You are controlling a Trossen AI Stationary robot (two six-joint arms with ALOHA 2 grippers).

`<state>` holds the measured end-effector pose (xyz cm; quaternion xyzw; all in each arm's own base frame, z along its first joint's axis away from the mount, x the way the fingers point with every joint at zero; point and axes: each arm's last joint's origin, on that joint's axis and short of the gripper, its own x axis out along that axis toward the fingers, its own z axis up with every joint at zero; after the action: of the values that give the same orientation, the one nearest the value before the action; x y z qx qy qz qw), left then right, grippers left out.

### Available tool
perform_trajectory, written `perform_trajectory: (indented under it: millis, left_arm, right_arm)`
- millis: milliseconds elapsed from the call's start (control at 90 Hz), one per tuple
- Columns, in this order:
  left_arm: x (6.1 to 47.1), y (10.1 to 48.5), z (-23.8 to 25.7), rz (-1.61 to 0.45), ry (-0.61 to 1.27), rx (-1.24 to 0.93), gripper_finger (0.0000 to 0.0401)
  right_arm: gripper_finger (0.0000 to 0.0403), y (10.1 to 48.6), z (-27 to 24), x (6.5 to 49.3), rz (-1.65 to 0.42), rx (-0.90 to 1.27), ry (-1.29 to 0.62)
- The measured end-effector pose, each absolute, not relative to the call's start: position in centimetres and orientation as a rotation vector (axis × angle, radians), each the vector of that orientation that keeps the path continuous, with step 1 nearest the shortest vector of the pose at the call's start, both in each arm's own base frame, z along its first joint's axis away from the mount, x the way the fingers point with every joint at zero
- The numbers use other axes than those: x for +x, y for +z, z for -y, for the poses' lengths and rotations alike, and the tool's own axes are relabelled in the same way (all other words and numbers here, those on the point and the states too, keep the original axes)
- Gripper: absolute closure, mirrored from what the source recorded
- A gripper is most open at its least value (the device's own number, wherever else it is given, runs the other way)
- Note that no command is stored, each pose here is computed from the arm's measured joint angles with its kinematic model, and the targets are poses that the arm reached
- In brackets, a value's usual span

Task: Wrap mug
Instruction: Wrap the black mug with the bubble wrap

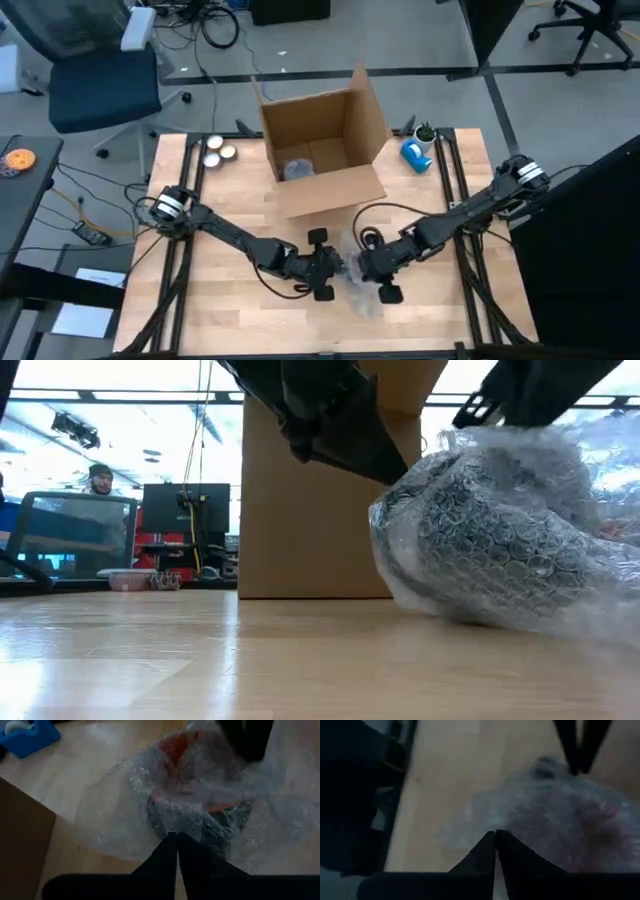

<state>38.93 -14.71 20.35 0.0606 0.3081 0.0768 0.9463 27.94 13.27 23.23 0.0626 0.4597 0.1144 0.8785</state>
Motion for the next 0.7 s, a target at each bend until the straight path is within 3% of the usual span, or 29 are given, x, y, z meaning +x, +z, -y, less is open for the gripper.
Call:
perform_trajectory:
  millis: [700]
  left_arm:
    - [38.9,20.3,14.8,-0.628,0.153,0.124,0.0401]
  right_arm:
    - [0.0403,19.1,-11.0,30.4,-1.109,0.113,0.205]
